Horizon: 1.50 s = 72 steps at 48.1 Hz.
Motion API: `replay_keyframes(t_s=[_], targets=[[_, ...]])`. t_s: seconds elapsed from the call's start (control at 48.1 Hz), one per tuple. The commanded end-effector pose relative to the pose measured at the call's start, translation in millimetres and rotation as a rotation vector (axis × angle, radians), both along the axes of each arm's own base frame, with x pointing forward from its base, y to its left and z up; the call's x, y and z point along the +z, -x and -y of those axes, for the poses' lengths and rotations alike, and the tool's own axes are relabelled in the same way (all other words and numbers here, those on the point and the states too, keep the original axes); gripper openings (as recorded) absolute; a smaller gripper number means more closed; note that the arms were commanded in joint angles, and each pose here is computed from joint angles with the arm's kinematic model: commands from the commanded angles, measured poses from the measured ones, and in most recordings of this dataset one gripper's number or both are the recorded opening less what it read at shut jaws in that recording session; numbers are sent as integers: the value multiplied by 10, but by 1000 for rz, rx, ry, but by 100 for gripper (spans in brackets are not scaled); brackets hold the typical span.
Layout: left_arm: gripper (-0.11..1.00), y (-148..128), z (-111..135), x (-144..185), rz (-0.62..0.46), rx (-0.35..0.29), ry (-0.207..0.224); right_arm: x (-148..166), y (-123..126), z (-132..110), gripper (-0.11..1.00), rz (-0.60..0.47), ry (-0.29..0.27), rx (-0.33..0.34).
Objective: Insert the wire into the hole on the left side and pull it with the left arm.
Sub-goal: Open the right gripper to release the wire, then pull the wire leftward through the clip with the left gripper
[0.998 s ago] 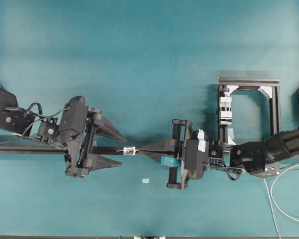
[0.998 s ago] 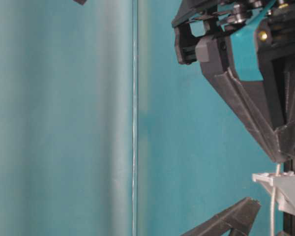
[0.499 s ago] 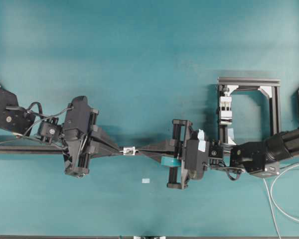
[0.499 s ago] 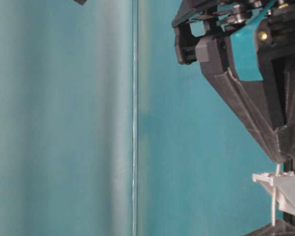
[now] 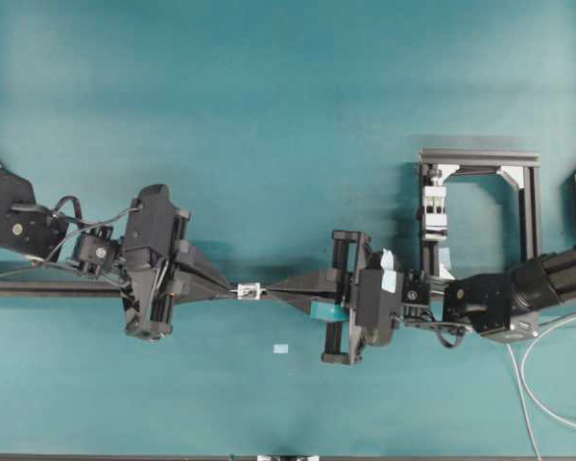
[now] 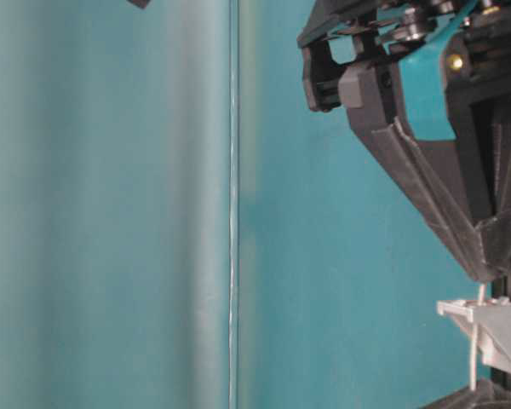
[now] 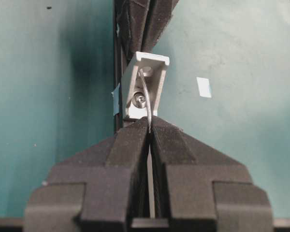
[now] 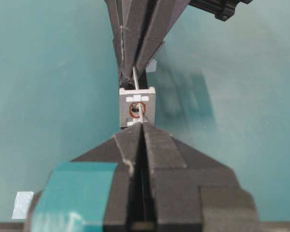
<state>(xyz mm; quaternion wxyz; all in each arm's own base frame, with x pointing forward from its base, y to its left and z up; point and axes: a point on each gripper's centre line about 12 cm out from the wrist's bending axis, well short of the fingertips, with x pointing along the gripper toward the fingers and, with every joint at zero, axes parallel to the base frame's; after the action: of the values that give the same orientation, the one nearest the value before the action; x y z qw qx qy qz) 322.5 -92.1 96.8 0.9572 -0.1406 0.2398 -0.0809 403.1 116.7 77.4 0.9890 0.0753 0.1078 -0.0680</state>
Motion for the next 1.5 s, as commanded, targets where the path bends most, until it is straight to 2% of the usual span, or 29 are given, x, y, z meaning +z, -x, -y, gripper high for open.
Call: replay_keyframes(t_s=[0.0, 0.104, 0.145, 0.229, 0.395, 0.436, 0.935, 1.205, 1.475], targets=[[-10, -55, -7, 106, 37, 7, 10, 121, -53, 7, 5, 36, -17, -8], [-10, -59, -26, 104, 36, 10, 6, 136, -50, 9, 6, 38, -21, -10], [-10, -61, -31, 110, 38, 12, 7, 152, -47, 10, 11, 41, -22, -10], [-10, -53, -39, 107, 37, 13, 5, 174, -48, 4, 30, 39, -23, -5], [-10, -50, -38, 124, 42, 10, 3, 185, -36, 2, 80, 28, -22, 0], [-10, -45, -40, 124, 41, 10, 1, 191, -37, 2, 87, 30, -22, 0], [-10, 266, -106, 226, -49, -1, -17, 208, 17, 15, 87, 10, -27, 7], [-10, 522, -43, 317, -66, -47, -18, 192, 27, 16, 86, -1, -26, 10], [-10, 767, -80, 362, -78, -60, -12, 192, 27, 16, 86, -1, -26, 10]])
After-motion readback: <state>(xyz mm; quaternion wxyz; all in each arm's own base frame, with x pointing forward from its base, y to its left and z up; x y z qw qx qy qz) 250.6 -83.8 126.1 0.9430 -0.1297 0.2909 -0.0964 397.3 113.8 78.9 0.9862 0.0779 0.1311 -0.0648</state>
